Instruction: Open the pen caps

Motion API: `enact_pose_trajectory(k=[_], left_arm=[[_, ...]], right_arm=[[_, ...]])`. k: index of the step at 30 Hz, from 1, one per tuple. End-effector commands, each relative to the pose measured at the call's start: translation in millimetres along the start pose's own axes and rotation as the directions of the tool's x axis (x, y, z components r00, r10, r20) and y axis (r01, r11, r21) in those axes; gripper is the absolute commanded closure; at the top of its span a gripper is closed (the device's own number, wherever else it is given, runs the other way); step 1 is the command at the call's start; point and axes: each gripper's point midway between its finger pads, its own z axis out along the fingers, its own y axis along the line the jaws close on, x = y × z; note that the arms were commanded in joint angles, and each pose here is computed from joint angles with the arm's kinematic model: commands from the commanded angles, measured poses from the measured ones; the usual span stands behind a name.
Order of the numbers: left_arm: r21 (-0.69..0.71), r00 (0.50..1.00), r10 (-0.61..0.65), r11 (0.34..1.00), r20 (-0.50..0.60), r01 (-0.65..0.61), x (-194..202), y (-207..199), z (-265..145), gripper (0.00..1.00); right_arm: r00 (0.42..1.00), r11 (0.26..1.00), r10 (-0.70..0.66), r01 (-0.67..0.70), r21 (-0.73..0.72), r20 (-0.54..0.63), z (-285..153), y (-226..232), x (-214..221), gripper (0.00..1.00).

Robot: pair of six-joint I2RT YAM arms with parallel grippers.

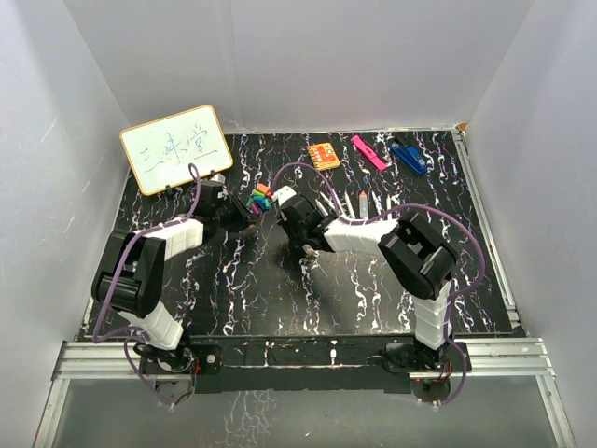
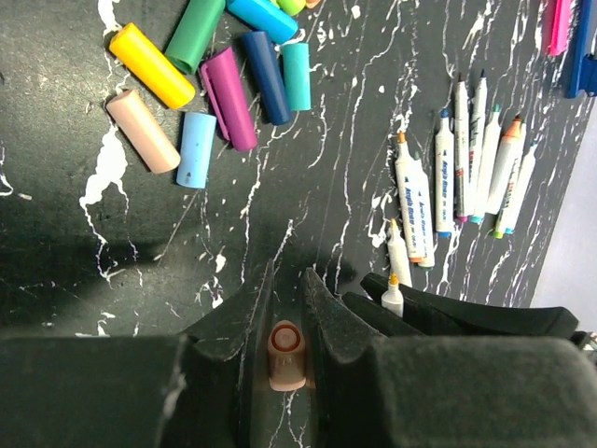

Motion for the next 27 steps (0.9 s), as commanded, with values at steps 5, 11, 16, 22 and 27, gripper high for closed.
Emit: enact_pose_trajectory(k=[5,11,16,22,27], left_arm=[[0.002,0.999,-0.011,1.0,-0.039,0.011,8,7,13,1.0],[-0.02,0.999,-0.001,1.0,-0.043,0.0,6,11,20,1.0],[-0.024,0.999,-0.007,1.0,-0.045,0.006,3,12,27,1.0],[-0.029,0.999,-0.016,0.999,-0.045,0.014,1,12,35,1.0],[-0.033,0.999,-0.012,0.999,-0.051,0.01,-2,11,40,1.0]], right_arm=[[0.993,1.0,0.014,-0.014,-0.005,0.115,5,-5,-42,0.98],[0.993,1.0,0.014,-0.014,-0.003,0.121,7,-7,-46,0.76],[0.99,1.0,0.016,-0.016,-0.001,0.138,6,-9,-54,0.62],[0.978,0.999,0.03,-0.036,0.022,0.208,-19,-17,-77,0.46],[0.949,0.996,0.055,-0.075,0.054,0.311,-65,-31,-100,0.37]])
